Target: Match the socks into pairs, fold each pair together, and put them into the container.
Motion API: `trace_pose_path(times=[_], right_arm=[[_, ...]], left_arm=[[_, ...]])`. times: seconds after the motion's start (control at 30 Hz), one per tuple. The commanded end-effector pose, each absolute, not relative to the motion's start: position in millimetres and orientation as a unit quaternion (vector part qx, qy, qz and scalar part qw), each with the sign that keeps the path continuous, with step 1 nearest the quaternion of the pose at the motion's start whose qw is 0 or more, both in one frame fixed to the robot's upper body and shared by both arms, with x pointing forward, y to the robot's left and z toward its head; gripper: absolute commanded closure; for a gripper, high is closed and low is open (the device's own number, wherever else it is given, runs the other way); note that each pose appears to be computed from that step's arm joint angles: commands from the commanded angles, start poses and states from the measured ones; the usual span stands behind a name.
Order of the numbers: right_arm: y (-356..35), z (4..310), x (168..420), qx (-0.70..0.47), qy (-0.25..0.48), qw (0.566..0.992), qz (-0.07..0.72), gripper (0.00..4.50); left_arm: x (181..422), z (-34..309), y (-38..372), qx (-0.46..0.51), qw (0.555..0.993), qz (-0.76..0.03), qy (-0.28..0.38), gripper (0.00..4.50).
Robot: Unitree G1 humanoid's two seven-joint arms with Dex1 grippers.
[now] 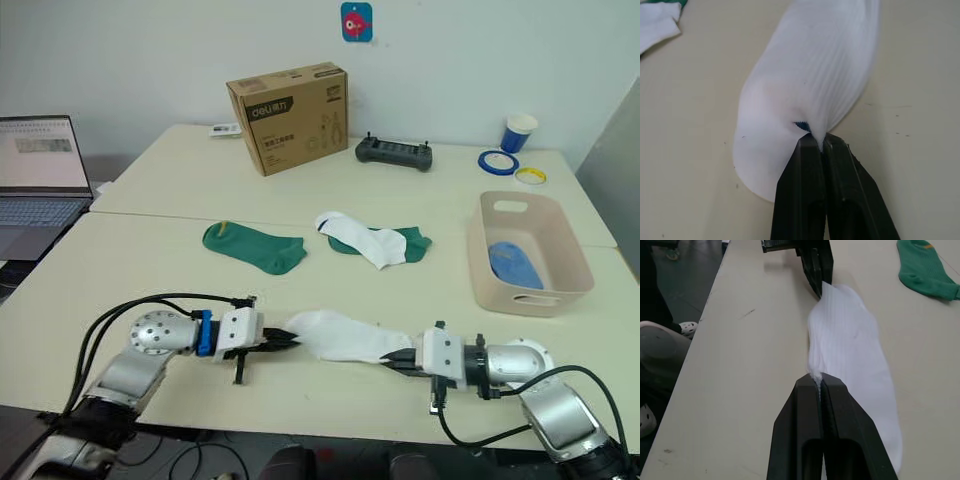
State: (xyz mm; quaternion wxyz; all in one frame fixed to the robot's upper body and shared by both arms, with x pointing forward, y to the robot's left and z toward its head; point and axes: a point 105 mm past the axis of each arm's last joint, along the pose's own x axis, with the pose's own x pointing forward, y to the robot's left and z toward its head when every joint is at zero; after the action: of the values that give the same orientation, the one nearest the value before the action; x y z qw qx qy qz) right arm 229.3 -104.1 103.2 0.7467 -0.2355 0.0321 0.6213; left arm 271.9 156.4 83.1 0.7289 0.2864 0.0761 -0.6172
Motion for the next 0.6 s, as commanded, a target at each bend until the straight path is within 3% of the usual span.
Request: trace_pose_path(times=[0.03,0.27,0.37,0.6], right_arm=[[-99.1,130.0,217.8,-0.205,0.013,0.738,0.643,4.48],[-96.7,142.6,182.7,-0.061,0.126,0.709,0.692,4.48],[-97.3,141.3,181.6,-0.02,0.167,0.704,0.69,4.48],[-102.1,130.8,211.2,0.009,0.187,0.742,0.643,4.48]], left_arm=[[248.9,110.0,155.5,0.247,0.718,-0.644,0.093,4.5],[193.6,130.2,161.0,0.125,0.666,-0.693,0.246,4.5],[191.7,124.0,160.8,0.095,0.667,-0.68,0.289,4.5],[211.1,104.5,161.8,0.055,0.682,-0.646,0.339,4.5]])
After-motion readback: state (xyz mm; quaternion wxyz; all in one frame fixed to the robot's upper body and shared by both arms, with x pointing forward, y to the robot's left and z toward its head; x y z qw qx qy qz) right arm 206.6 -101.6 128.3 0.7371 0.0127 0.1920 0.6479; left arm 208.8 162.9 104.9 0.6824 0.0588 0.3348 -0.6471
